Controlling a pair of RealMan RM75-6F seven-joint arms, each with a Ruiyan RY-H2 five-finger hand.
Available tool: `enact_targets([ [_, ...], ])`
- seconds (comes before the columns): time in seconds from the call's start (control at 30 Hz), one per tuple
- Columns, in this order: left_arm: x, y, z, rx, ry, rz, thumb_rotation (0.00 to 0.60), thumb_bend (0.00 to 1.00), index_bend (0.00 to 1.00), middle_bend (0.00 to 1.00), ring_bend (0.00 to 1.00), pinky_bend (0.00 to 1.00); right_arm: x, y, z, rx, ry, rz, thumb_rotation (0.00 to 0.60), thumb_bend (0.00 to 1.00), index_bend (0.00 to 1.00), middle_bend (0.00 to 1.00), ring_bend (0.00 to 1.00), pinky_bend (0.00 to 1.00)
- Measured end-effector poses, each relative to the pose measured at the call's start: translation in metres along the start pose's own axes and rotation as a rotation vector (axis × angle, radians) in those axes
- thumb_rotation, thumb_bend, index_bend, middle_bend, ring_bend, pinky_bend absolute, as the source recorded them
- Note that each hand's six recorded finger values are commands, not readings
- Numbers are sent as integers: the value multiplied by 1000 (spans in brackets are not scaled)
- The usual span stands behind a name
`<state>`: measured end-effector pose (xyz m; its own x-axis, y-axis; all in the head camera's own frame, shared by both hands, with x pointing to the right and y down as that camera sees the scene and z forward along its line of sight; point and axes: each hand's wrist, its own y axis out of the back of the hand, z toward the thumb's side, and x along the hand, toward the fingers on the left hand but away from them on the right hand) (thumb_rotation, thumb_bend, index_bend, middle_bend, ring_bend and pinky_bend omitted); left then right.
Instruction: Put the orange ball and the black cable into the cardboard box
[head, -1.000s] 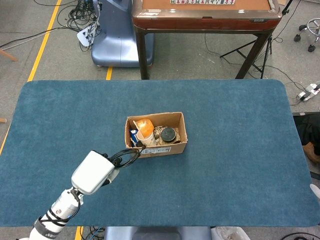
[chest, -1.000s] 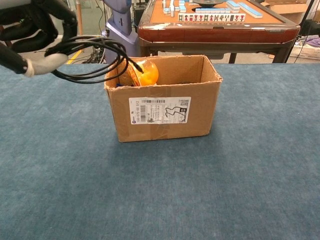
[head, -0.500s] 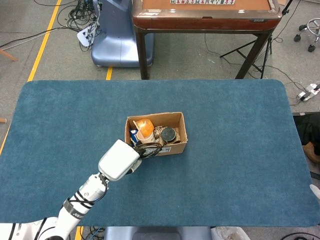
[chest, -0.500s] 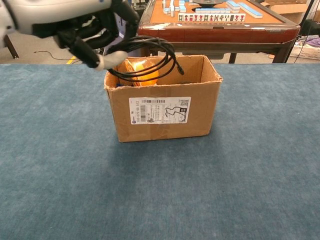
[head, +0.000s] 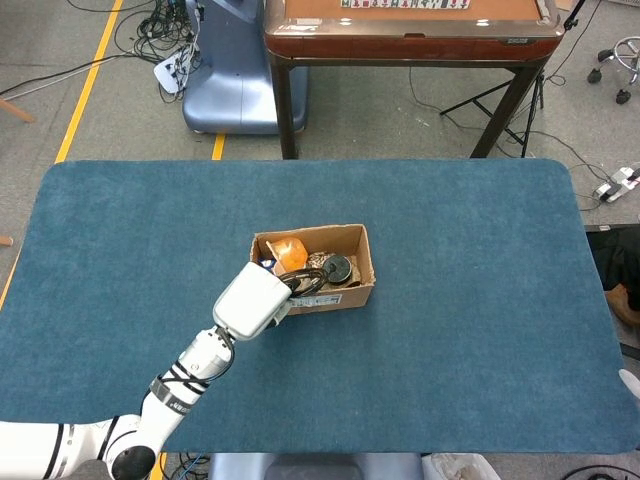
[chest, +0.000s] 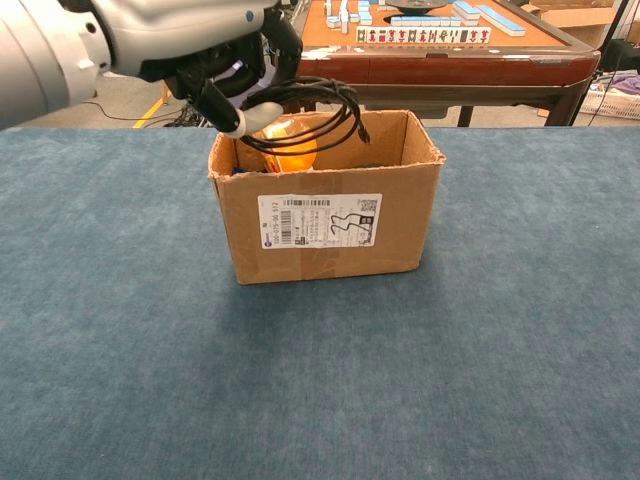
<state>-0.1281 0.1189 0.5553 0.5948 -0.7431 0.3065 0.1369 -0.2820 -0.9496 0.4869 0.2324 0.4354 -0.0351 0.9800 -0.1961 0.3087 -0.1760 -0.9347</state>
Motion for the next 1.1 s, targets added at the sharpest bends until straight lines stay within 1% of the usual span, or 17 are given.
enact_targets([
  [0.2,5,-7,2,6,-4,-25,600,455,623,834,789,938,0,0,0,-1,-1,-1,600,98,254,365,292,287],
  [0.3,6,-10,2,5,-4,-33,600,449,579,829,782,933,0,0,-1,-1,-2,-1,600,98,254,365,292,287],
  [0.33,7,-10,2,3,-3,-35,600,448,540,828,780,932,0,0,-1,-2,-1,-1,600,97,254,365,292,287],
  [0.43,8,-12,2,5,1,-38,600,438,379,824,776,930,0,0,0,-2,0,0,600,98,254,365,292,287],
  [0.53,10,-15,1,10,8,-41,600,367,237,822,773,929,0,0,0,-1,1,2,600,98,254,365,292,287],
  [0.63,11,-17,0,16,11,-39,600,302,161,822,773,929,0,-1,0,0,1,4,600,98,254,365,292,287],
  [0.73,12,-16,0,10,7,-22,600,262,123,822,773,930,0,-1,0,-1,0,4,600,98,254,365,292,287],
  [0.87,9,-17,-4,15,17,-10,600,256,114,821,770,929,0,-1,-1,-2,0,5,600,98,254,365,292,287],
  [0.97,3,-18,-9,38,28,-19,600,256,116,814,756,929,0,-1,0,-1,1,7,600,97,254,365,291,287],
  [1.1,-15,-20,-20,82,60,-52,600,255,125,798,737,921,0,-2,0,3,-2,11,600,98,254,365,292,287],
])
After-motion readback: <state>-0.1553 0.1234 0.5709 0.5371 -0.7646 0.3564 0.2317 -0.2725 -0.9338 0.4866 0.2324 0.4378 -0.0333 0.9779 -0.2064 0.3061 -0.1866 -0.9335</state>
